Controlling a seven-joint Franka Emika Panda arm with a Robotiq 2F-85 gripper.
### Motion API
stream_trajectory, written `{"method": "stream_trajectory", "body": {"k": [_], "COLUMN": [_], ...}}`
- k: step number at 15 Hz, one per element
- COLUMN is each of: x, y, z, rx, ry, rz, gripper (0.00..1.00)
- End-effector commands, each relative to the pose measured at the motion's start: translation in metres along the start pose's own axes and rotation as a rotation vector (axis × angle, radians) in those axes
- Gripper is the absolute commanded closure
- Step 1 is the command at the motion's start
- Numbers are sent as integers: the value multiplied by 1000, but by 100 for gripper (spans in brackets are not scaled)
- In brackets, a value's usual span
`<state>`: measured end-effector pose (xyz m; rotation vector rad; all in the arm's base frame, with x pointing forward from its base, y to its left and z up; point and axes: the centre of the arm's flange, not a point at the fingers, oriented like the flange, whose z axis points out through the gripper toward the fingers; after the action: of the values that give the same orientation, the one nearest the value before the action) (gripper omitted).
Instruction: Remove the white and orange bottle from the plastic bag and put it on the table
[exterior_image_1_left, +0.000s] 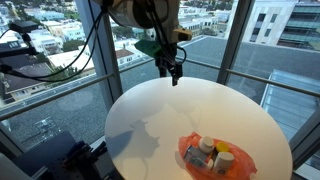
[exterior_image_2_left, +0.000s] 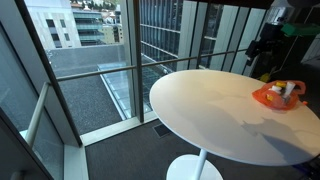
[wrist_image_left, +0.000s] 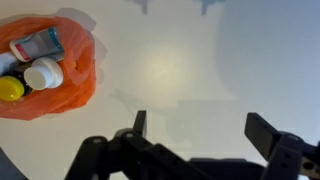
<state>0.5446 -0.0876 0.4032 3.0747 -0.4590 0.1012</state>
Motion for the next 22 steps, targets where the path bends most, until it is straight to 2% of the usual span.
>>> {"method": "stream_trajectory", "body": {"k": [1, 6, 12, 16, 22], "x": [6, 30, 62, 83, 99], "y": [3, 38, 118, 157, 185], "z": [1, 16, 42, 65, 106], "rx": [1, -7, -7, 3, 7], "ry": [-10, -34, -63, -74, -107], "rz": [20, 134, 342, 464, 591], "gripper": [0, 0, 0, 0, 0]}}
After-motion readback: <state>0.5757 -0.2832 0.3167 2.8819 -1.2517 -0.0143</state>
